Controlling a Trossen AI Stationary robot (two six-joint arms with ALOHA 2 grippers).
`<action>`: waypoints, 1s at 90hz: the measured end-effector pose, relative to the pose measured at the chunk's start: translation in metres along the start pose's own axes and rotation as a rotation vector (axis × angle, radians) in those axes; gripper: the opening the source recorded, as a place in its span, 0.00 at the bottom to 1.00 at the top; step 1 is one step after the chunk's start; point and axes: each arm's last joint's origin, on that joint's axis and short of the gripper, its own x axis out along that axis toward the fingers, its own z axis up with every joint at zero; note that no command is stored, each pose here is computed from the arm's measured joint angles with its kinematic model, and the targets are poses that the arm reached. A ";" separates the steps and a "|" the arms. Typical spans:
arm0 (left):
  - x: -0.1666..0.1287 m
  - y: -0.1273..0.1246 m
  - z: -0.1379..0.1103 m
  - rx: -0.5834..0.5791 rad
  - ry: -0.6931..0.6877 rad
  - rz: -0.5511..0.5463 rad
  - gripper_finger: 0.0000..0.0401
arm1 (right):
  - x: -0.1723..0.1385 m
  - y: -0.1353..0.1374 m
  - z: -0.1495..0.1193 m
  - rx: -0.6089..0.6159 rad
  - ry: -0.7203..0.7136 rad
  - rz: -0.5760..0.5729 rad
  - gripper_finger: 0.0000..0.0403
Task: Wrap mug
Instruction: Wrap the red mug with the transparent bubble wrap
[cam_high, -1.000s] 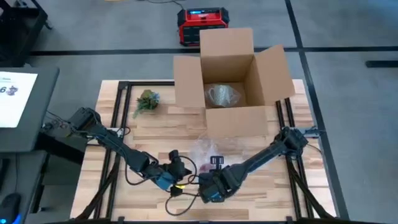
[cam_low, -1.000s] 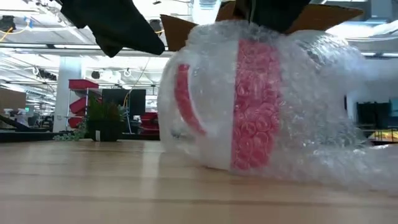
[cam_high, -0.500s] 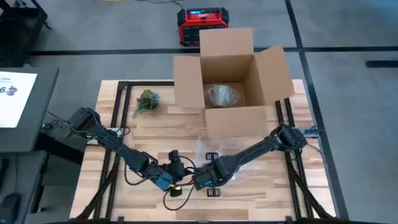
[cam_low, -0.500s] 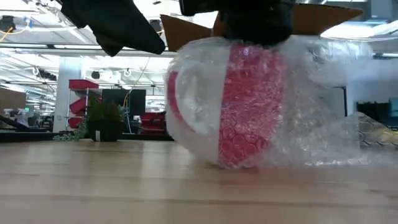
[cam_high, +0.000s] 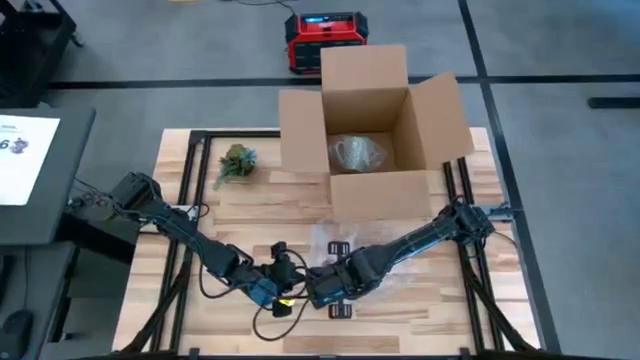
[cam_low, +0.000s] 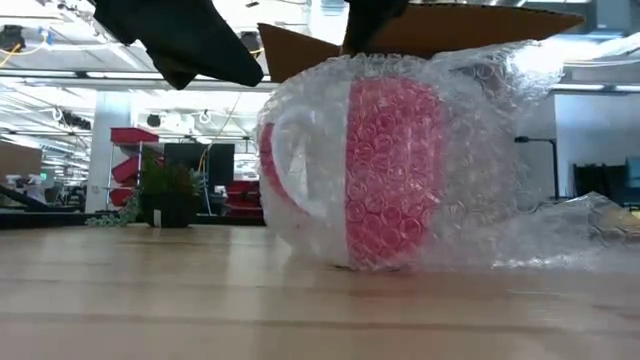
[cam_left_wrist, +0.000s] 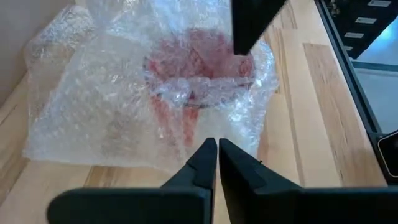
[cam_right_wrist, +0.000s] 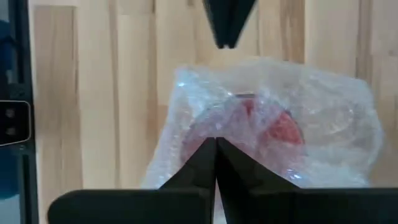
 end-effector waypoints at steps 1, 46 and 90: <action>0.000 0.000 0.000 0.000 0.000 0.000 0.00 | 0.001 0.000 0.000 0.005 0.002 -0.001 0.00; 0.000 0.000 -0.001 0.000 0.005 0.003 0.00 | 0.074 -0.035 -0.015 0.101 0.059 -0.015 0.00; -0.001 -0.002 -0.002 0.007 0.013 -0.002 0.00 | -0.057 0.025 -0.041 -0.002 -0.017 -0.147 0.00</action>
